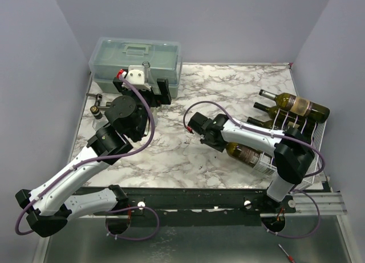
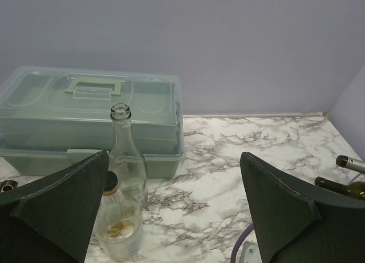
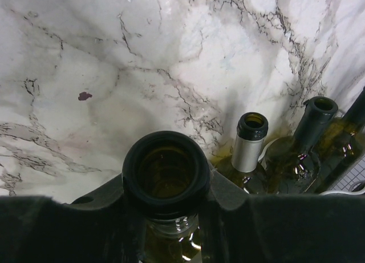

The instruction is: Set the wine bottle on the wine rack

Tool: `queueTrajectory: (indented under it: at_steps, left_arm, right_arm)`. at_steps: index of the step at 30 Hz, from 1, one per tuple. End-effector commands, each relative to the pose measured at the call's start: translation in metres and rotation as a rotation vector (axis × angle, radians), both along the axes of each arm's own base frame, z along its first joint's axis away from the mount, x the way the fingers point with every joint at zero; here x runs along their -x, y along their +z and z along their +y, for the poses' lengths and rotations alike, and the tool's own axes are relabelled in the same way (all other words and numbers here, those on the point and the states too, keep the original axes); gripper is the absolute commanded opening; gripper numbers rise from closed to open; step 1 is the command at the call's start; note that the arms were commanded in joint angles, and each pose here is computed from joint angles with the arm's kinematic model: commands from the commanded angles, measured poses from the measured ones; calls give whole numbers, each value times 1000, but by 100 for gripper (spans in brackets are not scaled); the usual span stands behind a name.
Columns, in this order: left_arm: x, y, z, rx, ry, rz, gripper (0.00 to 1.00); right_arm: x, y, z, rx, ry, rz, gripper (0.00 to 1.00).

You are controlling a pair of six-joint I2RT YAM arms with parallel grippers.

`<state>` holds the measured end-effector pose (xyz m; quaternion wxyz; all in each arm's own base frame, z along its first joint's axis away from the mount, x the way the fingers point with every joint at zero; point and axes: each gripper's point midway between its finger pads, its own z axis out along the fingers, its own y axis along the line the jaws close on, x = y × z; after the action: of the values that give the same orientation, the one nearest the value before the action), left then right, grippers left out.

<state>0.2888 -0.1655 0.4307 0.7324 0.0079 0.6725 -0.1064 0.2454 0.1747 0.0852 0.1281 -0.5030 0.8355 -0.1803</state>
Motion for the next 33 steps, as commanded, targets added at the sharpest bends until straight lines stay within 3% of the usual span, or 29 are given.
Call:
queueTrajectory:
  at_steps: [1, 24, 33]
  left_arm:
    - [-2, 1, -2, 8, -9, 0, 99]
    - [-4, -2, -10, 35, -45, 27, 99]
    - [-3, -2, -9, 32, -44, 28, 99]
  right_arm:
    - [6, 14, -23, 91, 57, -20, 1]
    - [39, 1, -79, 184, 76, -19, 1]
    - [43, -13, -89, 305, 87, 64, 1]
